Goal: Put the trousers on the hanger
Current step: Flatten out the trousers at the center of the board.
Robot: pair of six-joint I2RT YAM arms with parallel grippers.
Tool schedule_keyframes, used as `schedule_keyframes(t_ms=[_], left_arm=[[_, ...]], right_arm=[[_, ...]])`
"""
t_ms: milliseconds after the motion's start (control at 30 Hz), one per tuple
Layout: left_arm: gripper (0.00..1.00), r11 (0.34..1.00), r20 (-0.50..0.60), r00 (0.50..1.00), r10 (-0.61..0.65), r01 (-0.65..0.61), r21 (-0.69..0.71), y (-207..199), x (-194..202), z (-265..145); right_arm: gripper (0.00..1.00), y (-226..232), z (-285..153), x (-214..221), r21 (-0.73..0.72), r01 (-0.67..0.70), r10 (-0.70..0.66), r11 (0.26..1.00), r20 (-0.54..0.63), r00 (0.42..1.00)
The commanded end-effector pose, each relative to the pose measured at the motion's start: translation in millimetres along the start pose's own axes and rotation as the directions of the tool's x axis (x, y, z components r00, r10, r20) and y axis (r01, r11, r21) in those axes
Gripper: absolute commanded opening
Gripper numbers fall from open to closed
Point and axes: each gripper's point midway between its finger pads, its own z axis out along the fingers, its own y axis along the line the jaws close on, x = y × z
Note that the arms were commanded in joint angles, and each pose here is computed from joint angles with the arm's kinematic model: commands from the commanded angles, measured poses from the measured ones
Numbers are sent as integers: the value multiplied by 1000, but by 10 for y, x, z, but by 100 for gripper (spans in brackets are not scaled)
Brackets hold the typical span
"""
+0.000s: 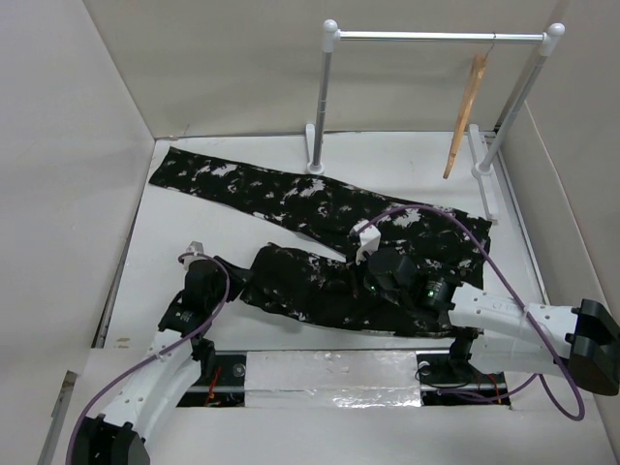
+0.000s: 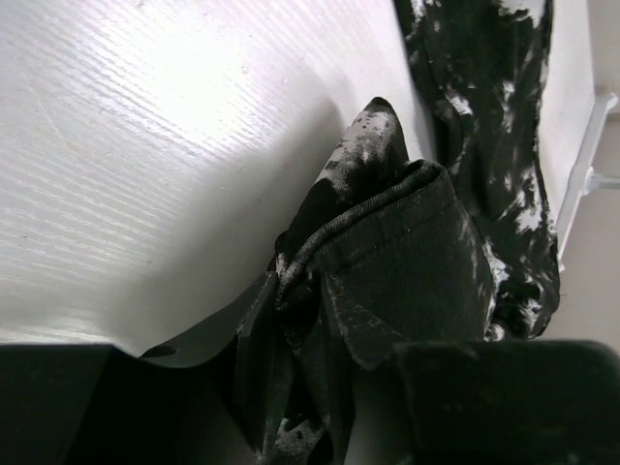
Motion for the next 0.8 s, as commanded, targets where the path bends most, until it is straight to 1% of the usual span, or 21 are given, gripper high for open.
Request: schedule_keyframes(t_ms=[0, 33, 200, 300, 433, 500, 567, 600, 633, 700, 733, 767], left_arm=[[25, 999, 48, 999, 23, -25, 46, -176, -140, -8], [27, 999, 48, 998, 27, -29, 45, -169, -137, -1], [28, 999, 35, 999, 26, -28, 43, -150, -105, 37], [27, 999, 26, 999, 27, -28, 35, -126, -86, 48], [16, 998, 52, 998, 36, -39, 48, -186, -152, 15], [15, 998, 65, 997, 40, -43, 41, -187, -181, -3], [18, 997, 71, 996, 58, -61, 52, -242, -213, -39], [19, 997, 101, 993, 62, -66, 36, -235, -278, -44], [20, 997, 114, 991, 67, -72, 38, -274, -320, -61], [23, 996, 131, 988, 86, -90, 25, -276, -367, -74], [27, 995, 140, 986, 93, -97, 26, -299, -394, -83], [28, 994, 142, 985, 102, -106, 18, -289, -400, -81]], right_arm=[[14, 39, -9, -162, 0, -24, 24, 1000, 55, 998], [15, 34, -11, -152, 1, -24, 24, 1000, 53, 998], [16, 18, -14, -142, 9, -23, 22, 1000, 51, 998], [16, 23, -7, -135, 7, -20, 20, 1000, 47, 999], [13, 37, 6, -124, 2, -20, 20, 1000, 40, 999], [11, 34, 12, -109, 2, -21, 21, 1000, 39, 999], [10, 27, 24, -99, 4, -20, 20, 1000, 41, 999], [10, 23, 28, -100, 7, -20, 20, 1000, 42, 999], [11, 21, 39, -87, 9, -19, 19, 1000, 38, 999], [19, 19, 43, -84, 11, -22, 21, 1000, 37, 999], [21, 17, 46, -81, 13, -25, 24, 1000, 37, 999], [25, 15, 46, -74, 13, -26, 25, 1000, 35, 999]])
